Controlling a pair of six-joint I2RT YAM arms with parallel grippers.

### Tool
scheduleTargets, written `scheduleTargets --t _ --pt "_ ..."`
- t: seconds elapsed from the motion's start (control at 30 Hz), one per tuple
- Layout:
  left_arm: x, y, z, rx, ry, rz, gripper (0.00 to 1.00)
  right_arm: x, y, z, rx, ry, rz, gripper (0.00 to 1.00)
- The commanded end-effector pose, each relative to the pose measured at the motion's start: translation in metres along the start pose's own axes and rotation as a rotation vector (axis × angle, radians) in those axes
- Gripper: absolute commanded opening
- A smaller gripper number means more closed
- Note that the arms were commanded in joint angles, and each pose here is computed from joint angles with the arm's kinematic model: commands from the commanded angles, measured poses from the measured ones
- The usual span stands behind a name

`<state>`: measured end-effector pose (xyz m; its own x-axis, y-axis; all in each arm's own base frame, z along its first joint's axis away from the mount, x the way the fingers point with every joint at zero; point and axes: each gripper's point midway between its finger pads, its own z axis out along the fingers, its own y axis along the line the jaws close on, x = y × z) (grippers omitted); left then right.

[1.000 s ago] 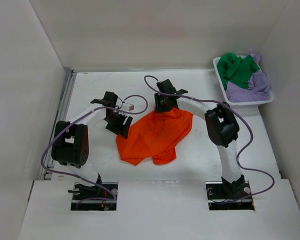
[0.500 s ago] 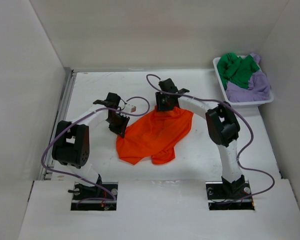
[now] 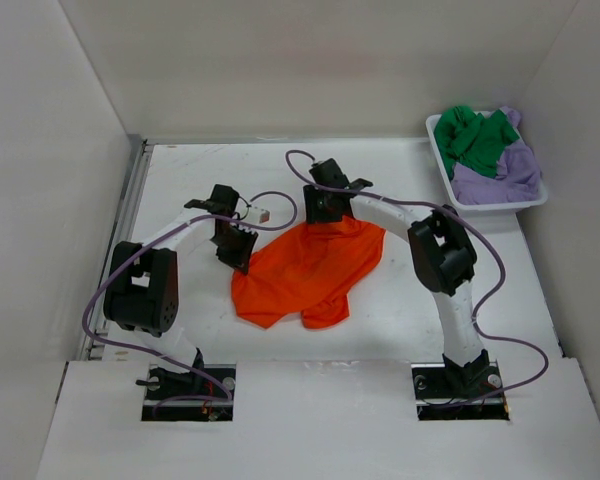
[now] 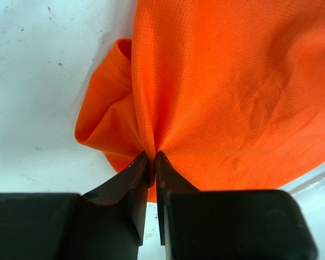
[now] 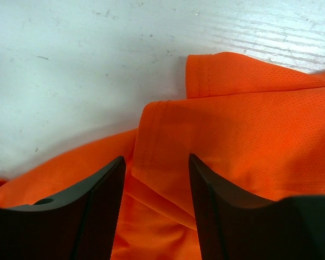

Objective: Fold and stack the t-shirts

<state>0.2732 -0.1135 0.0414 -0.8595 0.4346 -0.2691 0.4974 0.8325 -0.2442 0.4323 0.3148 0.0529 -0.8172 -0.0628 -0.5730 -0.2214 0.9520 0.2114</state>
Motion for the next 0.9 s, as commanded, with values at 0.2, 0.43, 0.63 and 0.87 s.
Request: scheduleTargets --t 0.2,0.43,0.63,0.87 --pt "-0.011 0.002 -0.010 -0.015 -0.059 -0.014 0.08 0.004 -0.005 0.012 0.080 0.005 -0.014 0.53" --pt "-0.013 0.002 -0.012 -0.017 -0.069 -0.013 0.08 0.008 -0.004 0.012 0.095 0.028 -0.041 0.32" --pt "-0.020 0.006 -0.018 -0.028 -0.092 -0.015 0.08 0.006 -0.001 0.003 0.081 0.028 -0.033 0.00" --pt "-0.027 0.009 -0.022 -0.037 -0.112 -0.013 0.08 -0.020 0.014 -0.028 0.005 -0.030 -0.030 0.18"
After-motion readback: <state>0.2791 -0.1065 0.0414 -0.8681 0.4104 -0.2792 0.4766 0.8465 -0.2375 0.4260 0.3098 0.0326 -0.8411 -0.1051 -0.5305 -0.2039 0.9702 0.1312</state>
